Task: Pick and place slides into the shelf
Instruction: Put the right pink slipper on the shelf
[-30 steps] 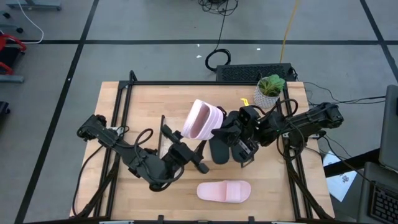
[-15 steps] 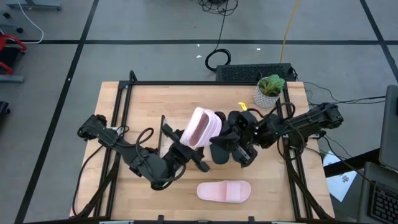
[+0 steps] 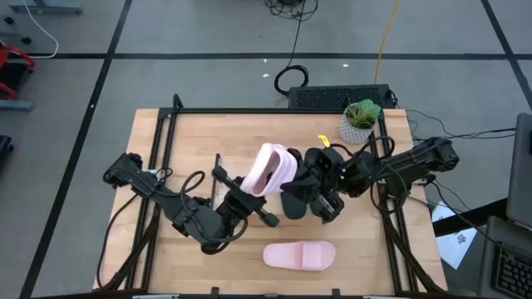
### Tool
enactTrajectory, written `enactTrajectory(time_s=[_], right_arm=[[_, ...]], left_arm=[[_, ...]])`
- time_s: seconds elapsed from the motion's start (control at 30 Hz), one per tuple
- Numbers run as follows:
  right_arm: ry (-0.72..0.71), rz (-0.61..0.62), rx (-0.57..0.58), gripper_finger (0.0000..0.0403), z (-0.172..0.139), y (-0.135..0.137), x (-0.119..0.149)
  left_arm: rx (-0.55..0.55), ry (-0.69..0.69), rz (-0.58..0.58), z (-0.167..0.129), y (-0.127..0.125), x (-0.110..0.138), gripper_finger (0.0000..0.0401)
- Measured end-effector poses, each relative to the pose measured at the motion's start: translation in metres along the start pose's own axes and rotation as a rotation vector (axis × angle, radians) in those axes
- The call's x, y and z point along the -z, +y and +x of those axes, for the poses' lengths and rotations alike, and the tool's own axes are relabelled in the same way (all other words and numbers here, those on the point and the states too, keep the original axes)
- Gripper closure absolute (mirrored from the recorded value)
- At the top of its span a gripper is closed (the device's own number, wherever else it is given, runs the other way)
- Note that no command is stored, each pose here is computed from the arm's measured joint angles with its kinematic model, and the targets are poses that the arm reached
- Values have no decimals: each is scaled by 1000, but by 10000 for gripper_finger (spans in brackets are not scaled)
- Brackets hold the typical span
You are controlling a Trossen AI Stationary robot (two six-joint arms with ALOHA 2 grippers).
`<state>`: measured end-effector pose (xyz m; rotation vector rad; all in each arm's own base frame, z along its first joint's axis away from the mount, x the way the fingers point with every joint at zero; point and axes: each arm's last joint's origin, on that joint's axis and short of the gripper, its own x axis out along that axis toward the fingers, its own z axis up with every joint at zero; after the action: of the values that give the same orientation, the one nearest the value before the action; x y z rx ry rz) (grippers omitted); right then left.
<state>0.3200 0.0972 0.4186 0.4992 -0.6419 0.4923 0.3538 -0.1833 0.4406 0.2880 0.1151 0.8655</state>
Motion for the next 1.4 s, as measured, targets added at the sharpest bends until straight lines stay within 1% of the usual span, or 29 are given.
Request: enactTrajectory(time_s=[0.03,0.13,0.27,0.5,0.63,0.87,1.1,1.27,1.4], right_arm=[[2,7,-8,403,0,0,0],[14,26,-8,403,0,1,1],[20,29,-7,393,0,1,2],[28,42,-26,368,0,2,2],[45,52,-61,353,0,3,2],[79,127,-115,316,0,4,3],[124,161,-125,276,-1,4,5],[171,143,-96,260,-1,2,9],[191,131,-22,257,-1,0,12]], left_arm=[[-3,1,7,0,0,0,349],[-36,15,11,4,2,1,350],[-42,16,0,7,2,1,350],[-111,51,36,-4,2,1,351],[-95,46,26,-12,8,-3,352],[-90,43,3,-16,17,-8,354],[-95,44,-23,-17,23,-12,356],[-103,47,-55,-18,24,-14,356],[-108,49,-74,-19,25,-15,357]])
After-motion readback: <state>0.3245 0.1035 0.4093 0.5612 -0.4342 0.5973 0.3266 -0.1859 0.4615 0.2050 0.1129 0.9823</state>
